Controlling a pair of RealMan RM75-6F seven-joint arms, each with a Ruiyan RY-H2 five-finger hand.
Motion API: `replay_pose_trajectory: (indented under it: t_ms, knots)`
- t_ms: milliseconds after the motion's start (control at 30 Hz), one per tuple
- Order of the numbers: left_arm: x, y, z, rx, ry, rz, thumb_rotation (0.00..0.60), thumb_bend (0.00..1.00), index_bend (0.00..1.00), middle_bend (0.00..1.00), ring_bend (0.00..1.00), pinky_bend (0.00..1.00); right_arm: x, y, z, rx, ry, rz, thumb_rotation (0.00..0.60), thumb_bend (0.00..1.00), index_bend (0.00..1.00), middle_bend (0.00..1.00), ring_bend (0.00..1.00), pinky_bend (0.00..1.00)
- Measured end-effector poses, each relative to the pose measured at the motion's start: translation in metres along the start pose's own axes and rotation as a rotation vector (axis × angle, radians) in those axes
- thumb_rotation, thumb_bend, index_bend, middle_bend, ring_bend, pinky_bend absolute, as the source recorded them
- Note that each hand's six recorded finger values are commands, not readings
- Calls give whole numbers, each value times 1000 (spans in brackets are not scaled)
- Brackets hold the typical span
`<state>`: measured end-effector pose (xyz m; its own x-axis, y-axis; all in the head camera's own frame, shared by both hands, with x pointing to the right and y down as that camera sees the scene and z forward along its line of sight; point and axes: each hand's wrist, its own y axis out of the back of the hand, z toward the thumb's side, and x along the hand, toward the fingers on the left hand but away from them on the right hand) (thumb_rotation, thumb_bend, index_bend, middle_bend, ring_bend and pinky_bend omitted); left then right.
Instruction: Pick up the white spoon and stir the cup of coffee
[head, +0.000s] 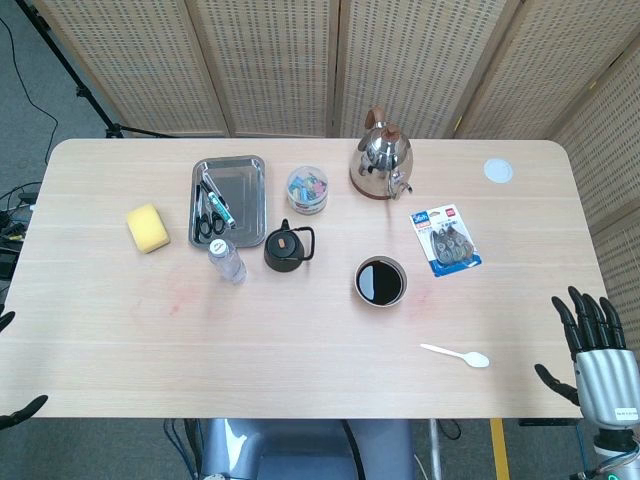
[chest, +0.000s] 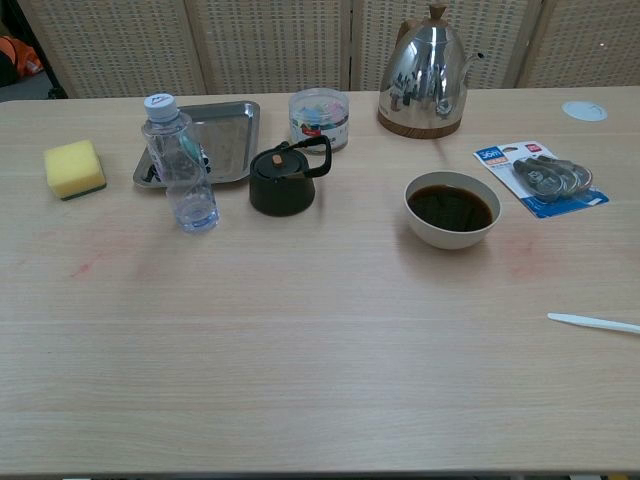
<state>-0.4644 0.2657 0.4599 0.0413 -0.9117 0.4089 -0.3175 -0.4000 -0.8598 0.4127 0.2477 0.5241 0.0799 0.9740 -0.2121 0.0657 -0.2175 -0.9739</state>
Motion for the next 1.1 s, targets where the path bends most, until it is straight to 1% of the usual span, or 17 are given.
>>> replay_pose_trajectory:
  t_ms: [167, 233, 300, 367, 433, 467, 500, 567, 733, 867, 1100]
  knots:
    - [-2, 0, -2, -4, 0, -3, 600, 0, 0, 0, 0, 0, 2, -5, 5, -21, 5, 21, 600, 0, 46, 0, 0, 0]
    - [-2, 1, -2, -10, 0, -1, 600, 0, 0, 0, 0, 0, 2, -8, 9, -37, 9, 33, 600, 0, 100, 0, 0, 0]
    - [-2, 3, -3, -13, -2, 3, 600, 0, 0, 0, 0, 0, 1, -11, 15, -68, 19, 37, 600, 0, 209, 0, 0, 0]
    - [-3, 4, -3, -18, -3, 6, 600, 0, 0, 0, 0, 0, 0, -17, 22, -103, 30, 34, 600, 3, 281, 0, 0, 0]
    - [-3, 4, -4, -17, -3, 5, 600, 0, 0, 0, 0, 0, -2, -25, 30, -132, 36, 43, 600, 40, 322, 0, 0, 0]
    - [-2, 4, -4, -16, -1, 4, 600, 0, 0, 0, 0, 0, -4, -32, 35, -144, 41, 61, 600, 84, 335, 0, 0, 0]
    - [-2, 4, -5, -16, 2, 3, 600, 0, 0, 0, 0, 0, -6, -38, 39, -148, 45, 78, 600, 141, 342, 0, 0, 0]
    - [-1, 4, -6, -21, 7, 1, 600, 0, 0, 0, 0, 0, -11, -55, 51, -157, 52, 124, 600, 221, 346, 0, 0, 0]
    - [0, 6, -8, -26, 9, -2, 600, 0, 0, 0, 0, 0, -22, -90, 80, -174, 63, 221, 600, 354, 366, 0, 0, 0]
    - [-1, 5, -8, -26, 4, -8, 600, 0, 0, 0, 0, 0, -27, -108, 93, -187, 52, 269, 600, 363, 427, 0, 0, 0]
    - [0, 5, -8, -28, 3, -11, 600, 0, 0, 0, 0, 0, -32, -126, 97, -175, 31, 311, 600, 363, 427, 0, 0, 0]
